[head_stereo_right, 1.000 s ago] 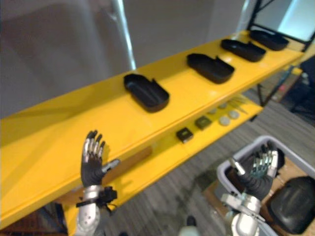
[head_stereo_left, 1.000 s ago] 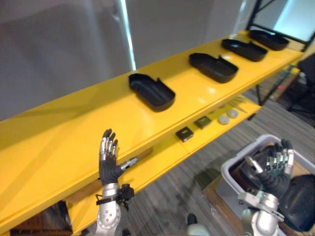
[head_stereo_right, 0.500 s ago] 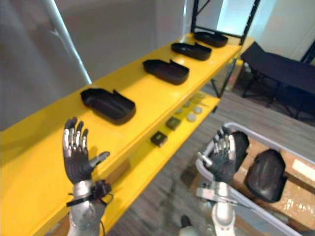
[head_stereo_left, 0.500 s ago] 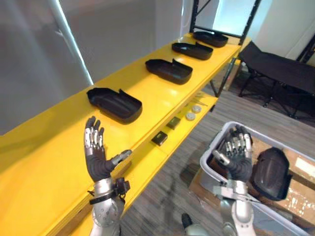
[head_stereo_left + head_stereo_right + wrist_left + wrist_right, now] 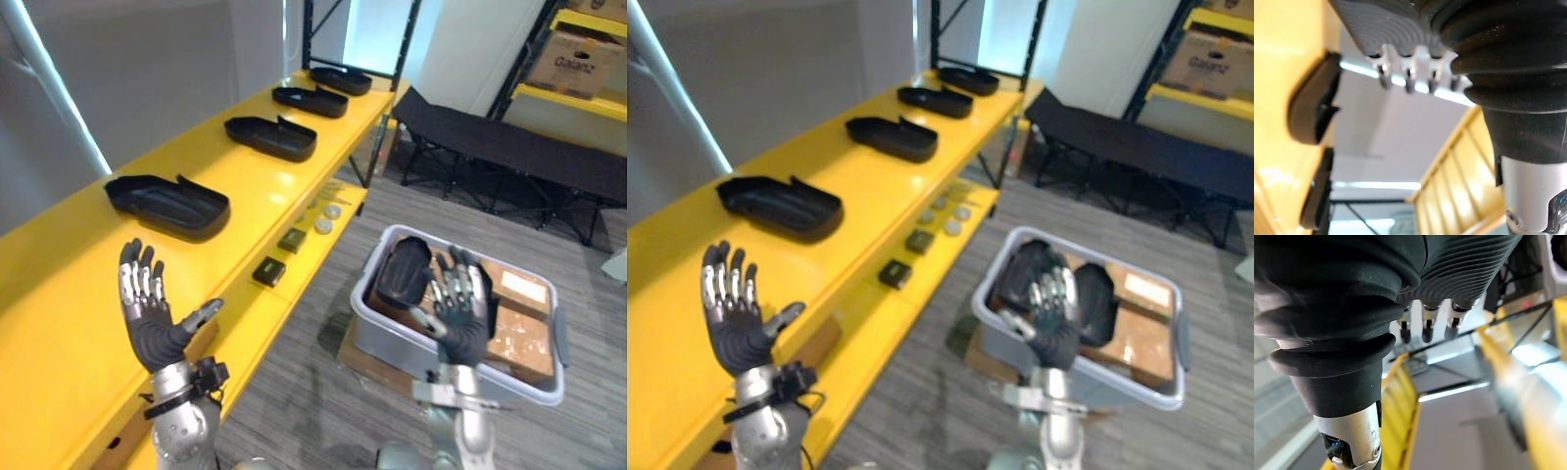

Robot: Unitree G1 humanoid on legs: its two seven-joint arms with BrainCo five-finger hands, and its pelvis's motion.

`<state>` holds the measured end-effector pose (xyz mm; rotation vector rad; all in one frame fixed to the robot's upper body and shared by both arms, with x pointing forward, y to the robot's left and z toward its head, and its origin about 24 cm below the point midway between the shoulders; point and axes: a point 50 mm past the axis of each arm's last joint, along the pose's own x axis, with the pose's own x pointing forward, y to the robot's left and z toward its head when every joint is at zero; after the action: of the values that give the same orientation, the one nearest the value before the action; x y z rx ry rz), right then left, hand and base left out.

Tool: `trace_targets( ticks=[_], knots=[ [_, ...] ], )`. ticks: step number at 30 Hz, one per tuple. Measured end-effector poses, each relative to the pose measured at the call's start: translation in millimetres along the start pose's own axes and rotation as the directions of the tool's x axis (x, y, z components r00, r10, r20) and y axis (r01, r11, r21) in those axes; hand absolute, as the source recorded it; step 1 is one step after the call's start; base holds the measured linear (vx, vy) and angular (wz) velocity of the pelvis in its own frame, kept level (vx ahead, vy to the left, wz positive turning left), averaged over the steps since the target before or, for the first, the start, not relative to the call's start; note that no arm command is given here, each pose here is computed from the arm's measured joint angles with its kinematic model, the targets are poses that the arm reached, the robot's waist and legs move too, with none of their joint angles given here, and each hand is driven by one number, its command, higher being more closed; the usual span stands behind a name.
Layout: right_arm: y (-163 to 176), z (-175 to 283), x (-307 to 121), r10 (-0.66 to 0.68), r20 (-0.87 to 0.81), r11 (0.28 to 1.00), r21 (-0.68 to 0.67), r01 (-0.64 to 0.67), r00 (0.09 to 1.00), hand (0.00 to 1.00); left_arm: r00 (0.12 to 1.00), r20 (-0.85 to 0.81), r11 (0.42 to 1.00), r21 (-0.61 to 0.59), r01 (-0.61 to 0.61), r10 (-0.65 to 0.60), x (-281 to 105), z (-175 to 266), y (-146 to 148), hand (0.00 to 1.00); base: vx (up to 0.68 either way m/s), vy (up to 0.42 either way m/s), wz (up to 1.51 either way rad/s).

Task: Walk over and take plastic housings, then place them on the shelf

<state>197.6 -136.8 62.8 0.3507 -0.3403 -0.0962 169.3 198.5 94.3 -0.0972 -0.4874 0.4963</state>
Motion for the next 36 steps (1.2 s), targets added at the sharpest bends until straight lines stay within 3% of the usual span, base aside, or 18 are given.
trace_targets(
  ticks=[6,9,11,14,17,23,30,36],
  knots=[
    [-20,-6,1,-0.063,-0.057,0.993,-0.102,0.057,0.996,0.00,0.988,-0.119,0.990,-0.083,-0.112,0.101,-6,-13,6,0.00,0.02,-0.376,-0.34],
    [-45,-6,-7,-0.158,-0.082,0.970,-0.198,0.139,0.984,0.00,0.939,-0.300,0.959,-0.172,-0.225,0.167,-22,-39,6,0.00,-0.01,-0.414,-0.17],
    [-69,2,-15,-0.274,-0.058,0.934,-0.254,0.251,0.960,0.00,0.926,-0.362,0.969,-0.167,-0.180,0.110,-36,-50,-5,0.00,0.04,-0.163,-0.22],
    [-106,18,-30,-0.467,0.025,0.831,-0.330,0.448,0.884,0.00,0.952,-0.306,0.982,-0.171,-0.081,0.026,-41,-43,-15,0.00,0.04,-0.028,-0.26],
    [-122,25,-34,-0.585,0.098,0.740,-0.342,0.580,0.805,0.00,0.976,-0.217,0.986,-0.164,-0.027,-0.010,-30,-37,-15,0.00,0.01,0.052,-0.40],
    [-135,16,-40,-0.728,0.116,0.620,-0.310,0.721,0.676,0.00,0.984,-0.071,0.971,-0.187,0.147,-0.162,-1,-25,-36,0.00,-0.07,0.157,-0.43],
    [-145,4,1,-0.765,0.101,0.601,-0.242,0.762,0.636,0.00,0.973,0.002,0.961,-0.160,0.227,-0.229,13,-17,-57,0.00,-0.07,0.035,0.07],
    [-160,26,88,-0.744,0.116,0.626,-0.225,0.747,0.658,0.00,0.927,0.043,0.910,-0.178,0.374,-0.372,12,-13,-80,0.00,-0.05,-0.015,0.20]
  ],
)
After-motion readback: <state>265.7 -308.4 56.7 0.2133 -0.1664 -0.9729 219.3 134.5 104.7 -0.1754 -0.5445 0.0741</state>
